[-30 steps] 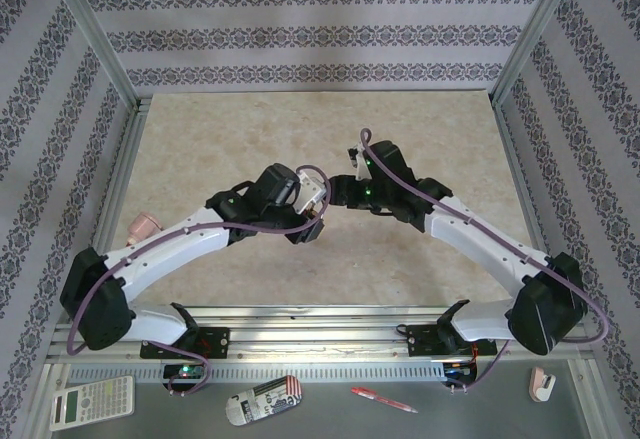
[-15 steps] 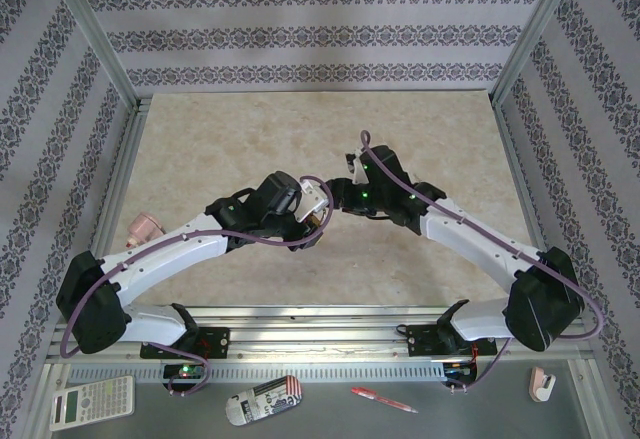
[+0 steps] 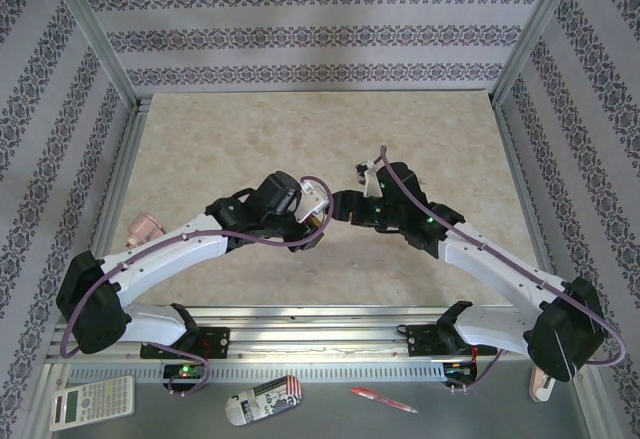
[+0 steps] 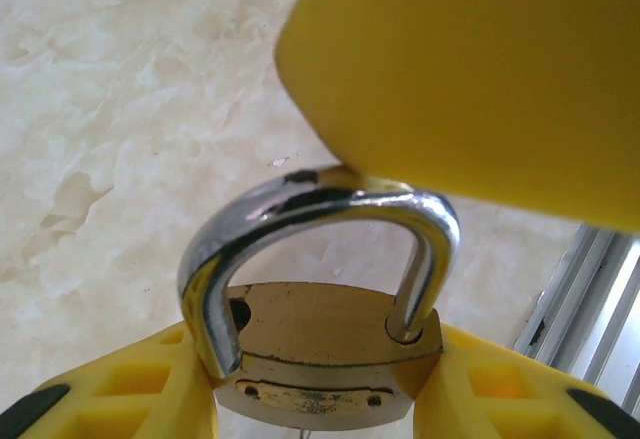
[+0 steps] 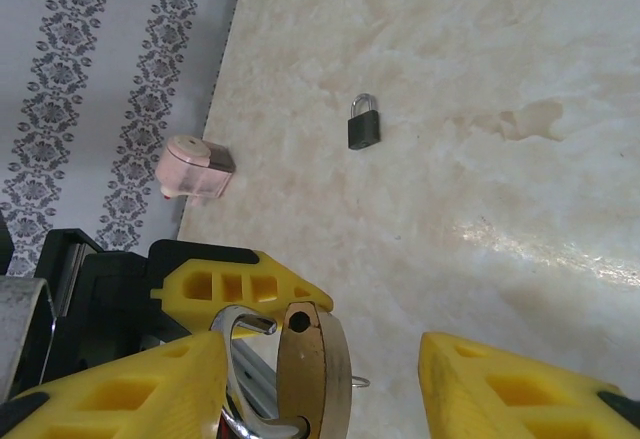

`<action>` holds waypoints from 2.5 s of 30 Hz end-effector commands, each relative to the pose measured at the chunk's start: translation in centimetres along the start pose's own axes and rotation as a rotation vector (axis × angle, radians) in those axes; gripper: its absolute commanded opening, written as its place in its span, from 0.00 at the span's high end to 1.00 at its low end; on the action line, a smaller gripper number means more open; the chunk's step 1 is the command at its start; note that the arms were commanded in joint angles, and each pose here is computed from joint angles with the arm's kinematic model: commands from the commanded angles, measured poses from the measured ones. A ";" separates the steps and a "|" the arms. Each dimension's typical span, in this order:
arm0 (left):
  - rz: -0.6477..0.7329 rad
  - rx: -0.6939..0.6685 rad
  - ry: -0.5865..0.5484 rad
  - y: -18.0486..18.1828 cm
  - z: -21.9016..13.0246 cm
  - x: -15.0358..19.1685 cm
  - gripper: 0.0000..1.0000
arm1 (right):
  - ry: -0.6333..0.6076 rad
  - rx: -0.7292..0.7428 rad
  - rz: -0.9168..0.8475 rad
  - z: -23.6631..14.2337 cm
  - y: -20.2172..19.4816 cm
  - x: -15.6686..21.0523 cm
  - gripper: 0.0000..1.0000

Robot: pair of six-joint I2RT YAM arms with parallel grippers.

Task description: Unlock with the key

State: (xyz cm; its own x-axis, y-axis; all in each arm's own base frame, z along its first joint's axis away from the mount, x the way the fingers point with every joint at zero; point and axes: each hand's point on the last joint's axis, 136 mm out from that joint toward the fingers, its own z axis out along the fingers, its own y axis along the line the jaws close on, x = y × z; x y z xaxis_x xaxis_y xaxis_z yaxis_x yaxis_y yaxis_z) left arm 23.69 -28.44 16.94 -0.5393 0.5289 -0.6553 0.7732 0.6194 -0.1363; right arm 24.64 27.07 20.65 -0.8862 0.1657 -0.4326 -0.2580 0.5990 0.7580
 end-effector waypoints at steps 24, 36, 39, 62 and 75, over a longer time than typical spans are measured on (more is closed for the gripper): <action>0.024 0.105 -0.055 -2.0 -0.1 -1.8 1.00 | 0.055 -0.156 -0.101 -0.6 1.9 3.8 0.54; 0.020 0.100 -0.062 -1.9 0.0 -2.0 1.00 | 0.024 -0.242 -0.094 -1.8 2.9 4.7 0.55; 0.021 0.100 -0.065 -1.9 0.0 -1.9 1.00 | 0.006 -0.257 -0.086 -2.7 3.0 5.0 0.54; 0.036 0.146 -0.084 -3.1 -0.9 -1.0 1.00 | -0.058 -0.153 -0.023 0.3 -0.2 3.6 0.57; 0.074 0.182 -0.086 -5.0 -1.6 -0.3 1.00 | -0.070 -0.208 -0.047 1.1 -0.8 2.3 0.75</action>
State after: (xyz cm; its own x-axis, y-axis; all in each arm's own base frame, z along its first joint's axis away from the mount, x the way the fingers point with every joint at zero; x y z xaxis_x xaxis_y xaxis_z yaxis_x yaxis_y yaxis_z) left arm 21.95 -29.05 16.13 -0.5370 0.5249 -0.6604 0.7950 0.5766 -0.1882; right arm 20.94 28.55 18.25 -0.8807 0.1269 -0.4563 -0.3661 0.4289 0.8259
